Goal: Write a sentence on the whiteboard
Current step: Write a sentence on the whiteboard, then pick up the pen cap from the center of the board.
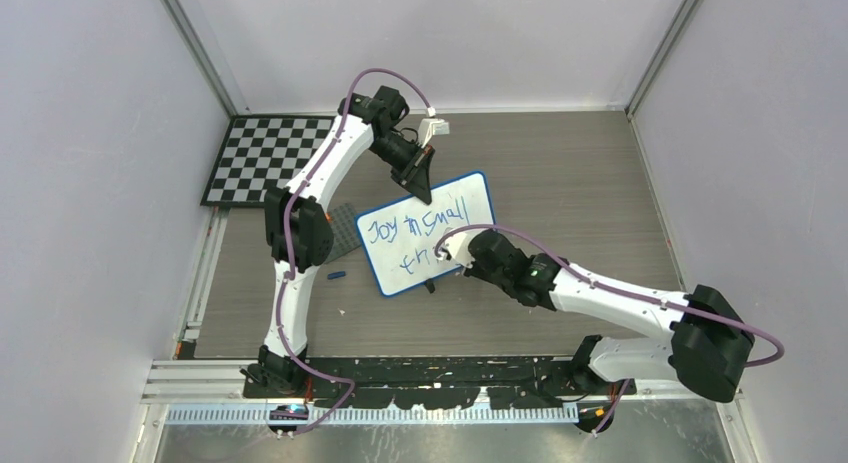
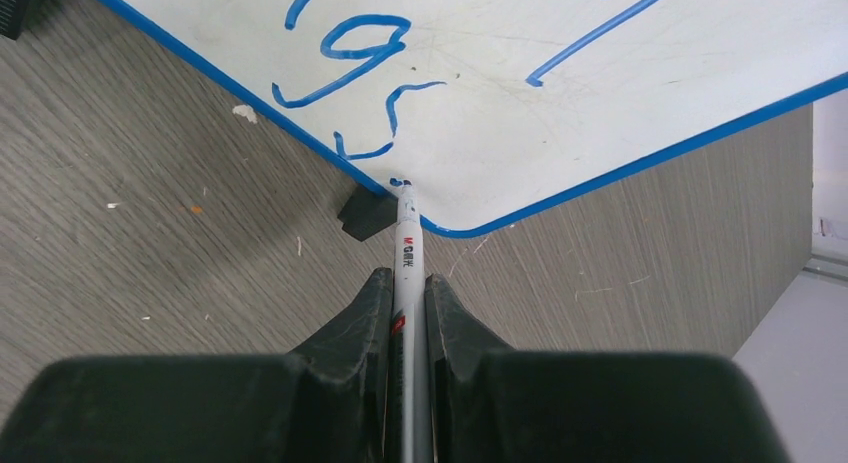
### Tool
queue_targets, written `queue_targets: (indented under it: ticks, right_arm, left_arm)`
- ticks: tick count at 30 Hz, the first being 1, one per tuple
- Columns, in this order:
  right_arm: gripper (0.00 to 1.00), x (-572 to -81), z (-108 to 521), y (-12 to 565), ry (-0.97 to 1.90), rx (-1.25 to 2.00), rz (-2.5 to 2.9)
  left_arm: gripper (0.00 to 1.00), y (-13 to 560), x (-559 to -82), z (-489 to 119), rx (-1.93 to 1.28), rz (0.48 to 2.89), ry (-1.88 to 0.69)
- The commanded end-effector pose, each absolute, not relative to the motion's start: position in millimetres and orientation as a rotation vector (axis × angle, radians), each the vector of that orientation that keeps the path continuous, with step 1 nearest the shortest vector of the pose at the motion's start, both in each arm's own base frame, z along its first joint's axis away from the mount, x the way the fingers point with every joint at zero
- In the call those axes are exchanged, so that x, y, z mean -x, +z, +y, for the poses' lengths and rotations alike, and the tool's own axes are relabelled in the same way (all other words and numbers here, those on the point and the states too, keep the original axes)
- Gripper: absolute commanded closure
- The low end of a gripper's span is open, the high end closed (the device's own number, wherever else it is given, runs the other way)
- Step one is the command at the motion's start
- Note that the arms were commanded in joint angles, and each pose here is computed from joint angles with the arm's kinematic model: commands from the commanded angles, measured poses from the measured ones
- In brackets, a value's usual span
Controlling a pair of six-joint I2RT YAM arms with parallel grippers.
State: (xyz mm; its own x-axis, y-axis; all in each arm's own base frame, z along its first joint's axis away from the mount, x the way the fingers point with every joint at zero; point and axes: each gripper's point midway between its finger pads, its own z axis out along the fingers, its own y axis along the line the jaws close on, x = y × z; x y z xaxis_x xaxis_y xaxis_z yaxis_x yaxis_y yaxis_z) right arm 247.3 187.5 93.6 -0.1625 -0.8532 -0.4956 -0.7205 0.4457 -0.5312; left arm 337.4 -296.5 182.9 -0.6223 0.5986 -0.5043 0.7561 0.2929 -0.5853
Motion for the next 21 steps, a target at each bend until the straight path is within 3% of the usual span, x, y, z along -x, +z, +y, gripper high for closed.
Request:
queue_targets:
  ticks: [1, 3, 7, 13, 15, 21]
  right_arm:
    - [1.00, -253, 205, 142, -0.109, 1.238, 1.826]
    - [1.00, -249, 208, 152, -0.071, 1.249, 1.811]
    - [1.00, -240, 213, 171, 0.008, 1.258, 1.794]
    - [1.00, -235, 219, 202, 0.123, 1.230, 1.807]
    - [1.00, -235, 220, 211, 0.155, 1.215, 1.815]
    - [1.00, -236, 215, 244, 0.238, 1.130, 1.847]
  left_arm:
    - [1.00, 153, -311, -303, -1.327, 2.519, -1.190]
    - [0.93, 158, -312, -304, -1.322, 2.506, -1.187]
    - [0.66, 177, -315, -306, -1.308, 2.458, -1.173]
    - [0.15, 234, -322, -308, -1.269, 2.333, -1.150]
    - [0.02, 261, -325, -305, -1.239, 2.263, -1.146]
    - [0.00, 319, -346, -243, -1.053, 2.150, -1.084]
